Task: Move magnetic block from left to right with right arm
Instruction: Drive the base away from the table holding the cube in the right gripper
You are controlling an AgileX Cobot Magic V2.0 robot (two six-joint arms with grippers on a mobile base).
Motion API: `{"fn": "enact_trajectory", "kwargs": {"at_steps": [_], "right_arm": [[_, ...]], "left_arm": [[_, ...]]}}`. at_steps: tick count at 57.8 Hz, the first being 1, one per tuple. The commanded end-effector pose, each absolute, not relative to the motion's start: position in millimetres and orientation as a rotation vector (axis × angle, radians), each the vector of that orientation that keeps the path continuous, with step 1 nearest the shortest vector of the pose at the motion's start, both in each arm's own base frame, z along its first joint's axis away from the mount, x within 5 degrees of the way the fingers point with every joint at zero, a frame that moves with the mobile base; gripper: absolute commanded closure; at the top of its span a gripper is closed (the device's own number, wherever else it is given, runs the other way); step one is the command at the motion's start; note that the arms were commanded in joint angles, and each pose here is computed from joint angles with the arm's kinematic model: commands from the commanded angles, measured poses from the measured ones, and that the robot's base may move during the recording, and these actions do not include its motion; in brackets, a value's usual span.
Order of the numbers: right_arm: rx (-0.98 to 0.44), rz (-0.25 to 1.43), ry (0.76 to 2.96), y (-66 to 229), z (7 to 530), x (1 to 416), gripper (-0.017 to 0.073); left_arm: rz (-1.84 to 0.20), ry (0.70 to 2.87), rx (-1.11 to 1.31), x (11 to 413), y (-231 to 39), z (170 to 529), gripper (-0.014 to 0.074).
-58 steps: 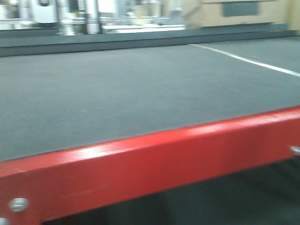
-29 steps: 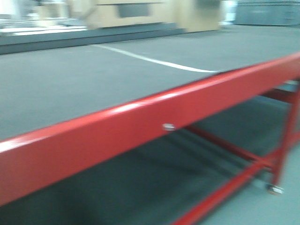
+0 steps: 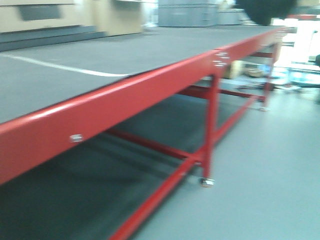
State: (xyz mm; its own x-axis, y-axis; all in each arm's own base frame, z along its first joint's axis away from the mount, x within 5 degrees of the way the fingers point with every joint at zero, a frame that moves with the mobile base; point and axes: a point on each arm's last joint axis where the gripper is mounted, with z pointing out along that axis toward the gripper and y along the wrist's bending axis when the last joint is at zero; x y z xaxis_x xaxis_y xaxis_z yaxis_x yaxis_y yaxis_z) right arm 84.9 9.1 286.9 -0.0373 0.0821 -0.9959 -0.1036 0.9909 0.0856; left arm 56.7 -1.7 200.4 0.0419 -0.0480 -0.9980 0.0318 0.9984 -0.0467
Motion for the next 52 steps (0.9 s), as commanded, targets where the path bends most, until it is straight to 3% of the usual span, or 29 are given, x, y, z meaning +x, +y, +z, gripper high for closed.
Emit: {"fn": "enact_trajectory", "kwargs": {"at_steps": [1, 52], "right_arm": [[-0.014, 0.139, 1.492, 8.0, 304.1, 84.1, 0.0326], [-0.014, 0.139, 1.492, 8.0, 304.1, 84.1, 0.0326]], "left_arm": [[-0.066, 1.442, -0.024, 55.5, -1.2, 206.1, 0.072], [-0.066, 1.442, -0.024, 55.5, -1.2, 206.1, 0.072]]}}
